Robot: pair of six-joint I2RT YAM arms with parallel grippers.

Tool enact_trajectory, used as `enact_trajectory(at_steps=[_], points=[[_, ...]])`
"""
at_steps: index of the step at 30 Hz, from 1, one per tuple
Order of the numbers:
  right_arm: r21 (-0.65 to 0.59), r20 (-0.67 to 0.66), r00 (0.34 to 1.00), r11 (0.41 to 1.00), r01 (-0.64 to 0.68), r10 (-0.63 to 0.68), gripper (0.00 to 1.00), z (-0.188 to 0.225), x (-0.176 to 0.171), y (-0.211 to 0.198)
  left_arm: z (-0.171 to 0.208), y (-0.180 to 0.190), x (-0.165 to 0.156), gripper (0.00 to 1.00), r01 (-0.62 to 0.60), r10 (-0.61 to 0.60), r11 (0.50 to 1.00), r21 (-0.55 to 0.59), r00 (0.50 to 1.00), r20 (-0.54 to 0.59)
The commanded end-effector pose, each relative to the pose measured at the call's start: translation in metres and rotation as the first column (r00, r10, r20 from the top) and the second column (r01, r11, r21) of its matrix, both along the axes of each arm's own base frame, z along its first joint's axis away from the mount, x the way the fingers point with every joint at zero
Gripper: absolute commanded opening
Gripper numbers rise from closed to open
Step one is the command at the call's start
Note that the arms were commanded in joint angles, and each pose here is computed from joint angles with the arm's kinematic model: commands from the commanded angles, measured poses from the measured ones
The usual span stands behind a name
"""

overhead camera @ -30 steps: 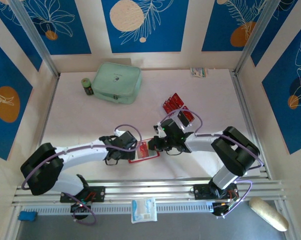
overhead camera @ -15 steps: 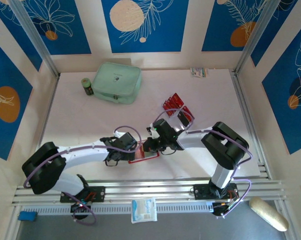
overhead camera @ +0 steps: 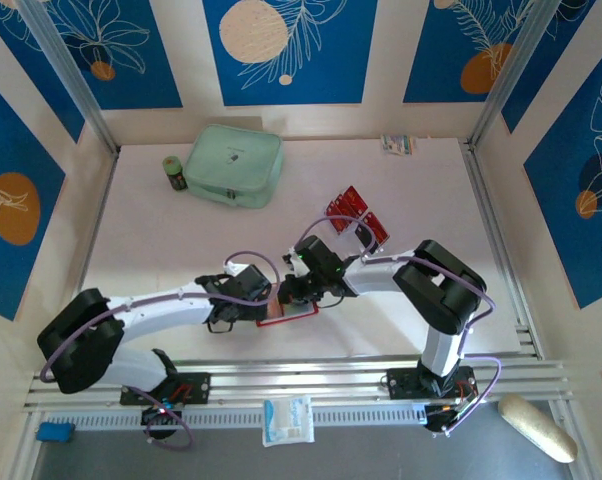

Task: Put the credit cards into the card holder

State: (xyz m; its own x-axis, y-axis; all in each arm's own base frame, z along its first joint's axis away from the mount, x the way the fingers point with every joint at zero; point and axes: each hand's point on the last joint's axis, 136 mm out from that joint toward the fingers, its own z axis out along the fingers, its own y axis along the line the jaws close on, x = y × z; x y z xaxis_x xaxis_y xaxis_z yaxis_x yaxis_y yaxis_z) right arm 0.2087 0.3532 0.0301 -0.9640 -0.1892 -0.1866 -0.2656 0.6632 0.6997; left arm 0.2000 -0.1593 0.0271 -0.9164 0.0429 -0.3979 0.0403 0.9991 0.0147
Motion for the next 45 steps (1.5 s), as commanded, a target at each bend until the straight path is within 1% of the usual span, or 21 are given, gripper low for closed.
enact_trajectory(at_steps=[1,5,11,26,34,37,43,44,45], points=[[0.028,0.035,0.999,1.0,-0.015,0.014,0.0,0.024,0.001,-0.005,-0.005,0.016,-0.004,0.99,-0.046,0.046,0.999,0.028,0.999,-0.008],[-0.001,0.058,0.998,1.0,0.003,-0.003,0.0,0.027,0.009,-0.013,-0.017,0.018,-0.008,0.99,-0.049,0.051,0.998,0.042,0.998,-0.037],[-0.04,0.047,0.999,0.999,0.007,-0.005,0.0,0.016,0.014,-0.015,-0.022,0.019,-0.009,0.99,-0.049,0.051,0.998,0.049,0.998,-0.045],[-0.068,0.01,0.999,0.997,-0.043,0.044,0.0,-0.004,0.009,0.004,-0.026,0.019,-0.011,0.99,-0.046,0.049,0.998,0.048,0.997,-0.054],[-0.06,-0.013,0.998,0.996,-0.062,0.062,0.0,-0.009,0.003,0.014,-0.024,0.017,-0.01,0.99,-0.043,0.045,0.998,0.036,0.998,-0.051],[-0.046,-0.011,0.998,0.997,-0.061,0.06,0.0,-0.003,0.004,0.015,-0.019,0.016,-0.009,0.99,-0.041,0.042,0.999,0.029,0.998,-0.044],[0.027,0.055,0.997,0.998,-0.056,0.054,0.0,0.041,0.007,0.014,0.01,0.009,-0.003,0.99,-0.037,0.038,0.999,-0.034,0.999,0.009],[0.031,0.071,0.996,0.998,-0.05,0.047,0.01,0.049,0.007,0.011,0.016,0.008,-0.001,1.0,-0.039,0.04,0.998,-0.048,0.999,0.023],[0.029,0.081,0.996,0.999,-0.043,0.041,0.05,0.053,0.007,0.008,0.022,0.007,0.0,1.0,-0.038,0.04,0.997,-0.061,0.999,0.035]])
